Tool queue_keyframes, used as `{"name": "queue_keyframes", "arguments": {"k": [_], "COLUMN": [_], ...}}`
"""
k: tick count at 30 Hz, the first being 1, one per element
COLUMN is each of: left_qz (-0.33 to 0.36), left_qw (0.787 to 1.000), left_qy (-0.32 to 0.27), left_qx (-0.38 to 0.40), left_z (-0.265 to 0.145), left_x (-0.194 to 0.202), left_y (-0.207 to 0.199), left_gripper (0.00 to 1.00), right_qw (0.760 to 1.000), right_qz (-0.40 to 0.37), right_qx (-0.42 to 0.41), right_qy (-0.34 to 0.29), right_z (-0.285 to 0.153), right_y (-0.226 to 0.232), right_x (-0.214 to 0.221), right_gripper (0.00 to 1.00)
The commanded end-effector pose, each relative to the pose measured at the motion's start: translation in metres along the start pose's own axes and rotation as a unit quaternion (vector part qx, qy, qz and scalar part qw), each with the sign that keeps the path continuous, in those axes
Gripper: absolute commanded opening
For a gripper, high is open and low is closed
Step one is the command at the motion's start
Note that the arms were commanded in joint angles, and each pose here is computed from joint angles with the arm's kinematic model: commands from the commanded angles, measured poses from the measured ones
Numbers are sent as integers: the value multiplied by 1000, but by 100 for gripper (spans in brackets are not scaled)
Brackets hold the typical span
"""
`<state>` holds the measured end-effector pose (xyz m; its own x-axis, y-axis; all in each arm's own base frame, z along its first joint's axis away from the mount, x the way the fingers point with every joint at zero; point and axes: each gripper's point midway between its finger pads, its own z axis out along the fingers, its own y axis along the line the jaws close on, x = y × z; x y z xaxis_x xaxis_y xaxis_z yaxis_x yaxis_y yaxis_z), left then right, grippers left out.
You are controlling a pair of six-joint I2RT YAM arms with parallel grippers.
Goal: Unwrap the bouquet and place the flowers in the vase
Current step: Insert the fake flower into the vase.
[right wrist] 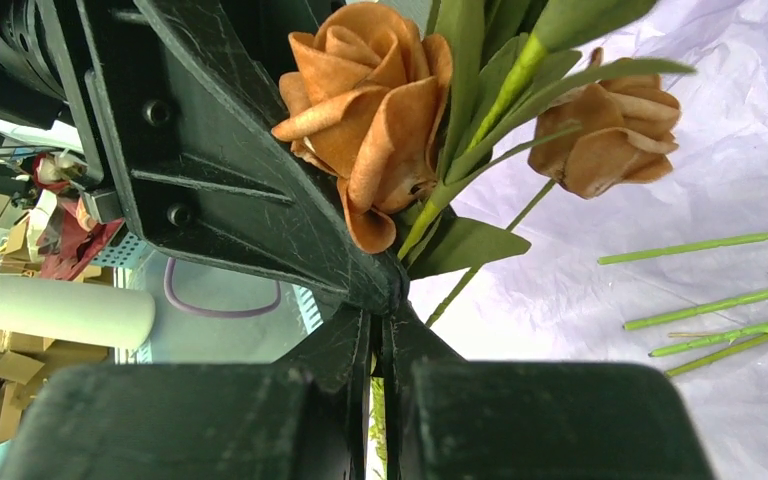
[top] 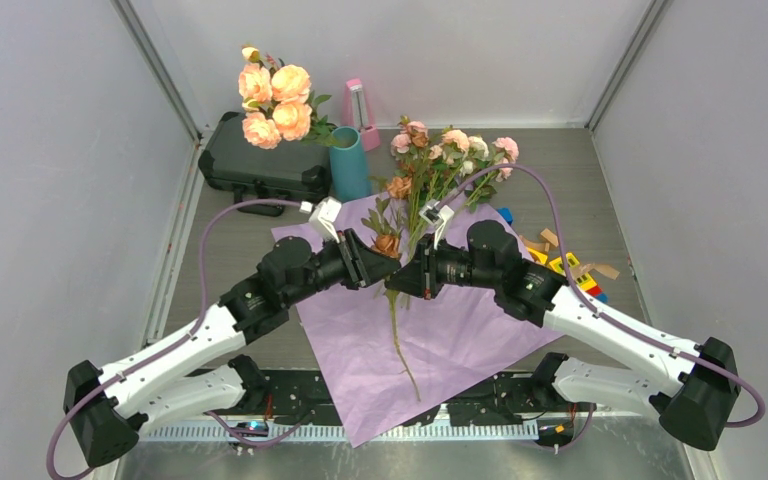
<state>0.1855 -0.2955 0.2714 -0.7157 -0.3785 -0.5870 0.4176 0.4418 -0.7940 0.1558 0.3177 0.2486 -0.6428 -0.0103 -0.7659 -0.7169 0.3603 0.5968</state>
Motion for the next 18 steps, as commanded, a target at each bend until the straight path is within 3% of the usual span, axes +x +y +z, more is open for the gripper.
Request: {"name": "queue_keyframes", "arguments": {"k": [1, 8, 18], "left_qz": [-12, -12, 23], "left_qw": [1000, 1000, 999], "left_qy": [-11, -24, -29], "left_qx": [6, 9, -5], "left_z": [2, -2, -1], "left_x": [-1, -7, -17], "left_y": [1, -3, -6], "left_gripper": [26, 0, 0], "right_qw": [997, 998, 997], "right_qz": [-34, -36, -34], "right_qx": [-48, -21, 16], "right_qy": [-53, -57, -63], "right_z": [-7, -8, -17], "right_y": [34, 24, 13], "right_x": [-36, -36, -34], "right_gripper": [0, 13, 47]}}
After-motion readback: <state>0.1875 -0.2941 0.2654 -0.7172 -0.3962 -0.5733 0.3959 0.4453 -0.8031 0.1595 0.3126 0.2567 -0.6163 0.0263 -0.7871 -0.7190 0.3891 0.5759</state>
